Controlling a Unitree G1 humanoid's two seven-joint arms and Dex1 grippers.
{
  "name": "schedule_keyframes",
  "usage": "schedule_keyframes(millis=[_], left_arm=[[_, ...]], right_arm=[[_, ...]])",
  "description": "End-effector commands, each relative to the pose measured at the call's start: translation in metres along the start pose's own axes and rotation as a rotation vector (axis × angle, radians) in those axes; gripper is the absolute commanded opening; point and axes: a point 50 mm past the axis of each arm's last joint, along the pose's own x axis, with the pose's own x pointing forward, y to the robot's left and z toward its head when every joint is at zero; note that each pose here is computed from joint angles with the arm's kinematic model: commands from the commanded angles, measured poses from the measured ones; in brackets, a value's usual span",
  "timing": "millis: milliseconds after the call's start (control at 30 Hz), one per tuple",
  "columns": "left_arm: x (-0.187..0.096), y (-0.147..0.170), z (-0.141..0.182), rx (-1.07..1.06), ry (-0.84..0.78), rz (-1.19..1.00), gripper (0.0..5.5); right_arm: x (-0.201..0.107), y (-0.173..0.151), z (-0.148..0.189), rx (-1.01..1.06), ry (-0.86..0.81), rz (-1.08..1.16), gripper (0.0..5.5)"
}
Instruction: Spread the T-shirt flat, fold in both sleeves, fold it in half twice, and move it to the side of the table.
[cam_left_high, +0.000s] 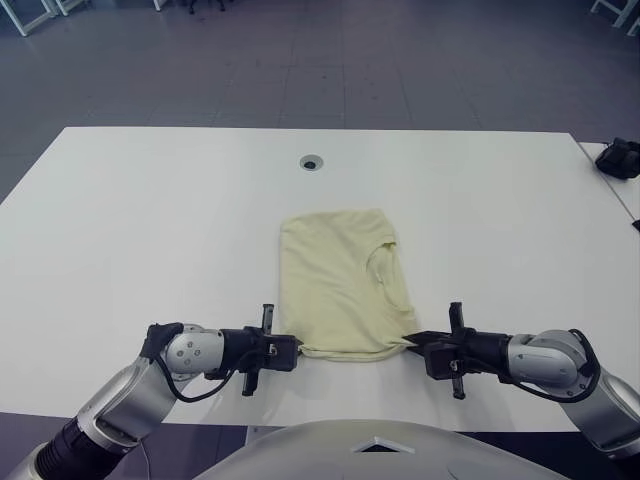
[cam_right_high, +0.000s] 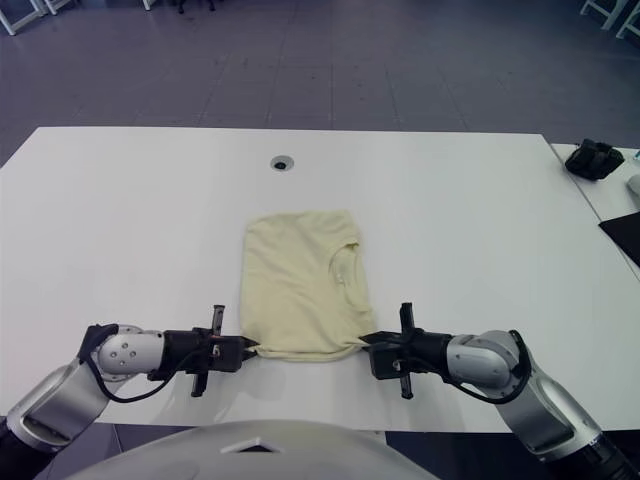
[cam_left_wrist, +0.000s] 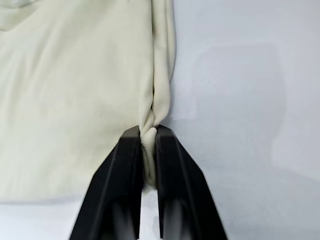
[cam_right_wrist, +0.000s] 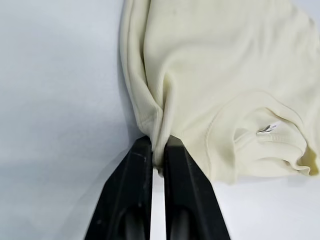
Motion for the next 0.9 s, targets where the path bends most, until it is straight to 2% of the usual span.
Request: schedule_keyframes(millis=[33, 300, 467, 700, 900], left_arm=[[-0.006, 0.004, 0.003, -0.06, -0.022, -0.031, 0.18], [-0.017, -0.008, 0.005, -0.176, -0.058, -0.194, 0.17], [-0.035, -0.012, 0.005, -0.312, -0.11, -0.326, 0.17], [-0.054, 0.011, 0.013, -0.454, -0.261, -0.323, 0.17], [-0.074, 0.06, 0.022, -0.452, -0.343, -0.189, 0.17]], right_arm=[[-0.006, -0.01, 0.004, 0.034, -0.019, 0.007, 0.12], [-0.017, 0.008, 0.016, 0.218, -0.095, 0.211, 0.11], [-0.025, 0.008, 0.02, 0.375, -0.143, 0.262, 0.11], [-0.038, -0.019, 0.035, 0.527, -0.305, 0.23, 0.11], [-0.048, -0.068, 0.038, 0.556, -0.422, 0.119, 0.11]])
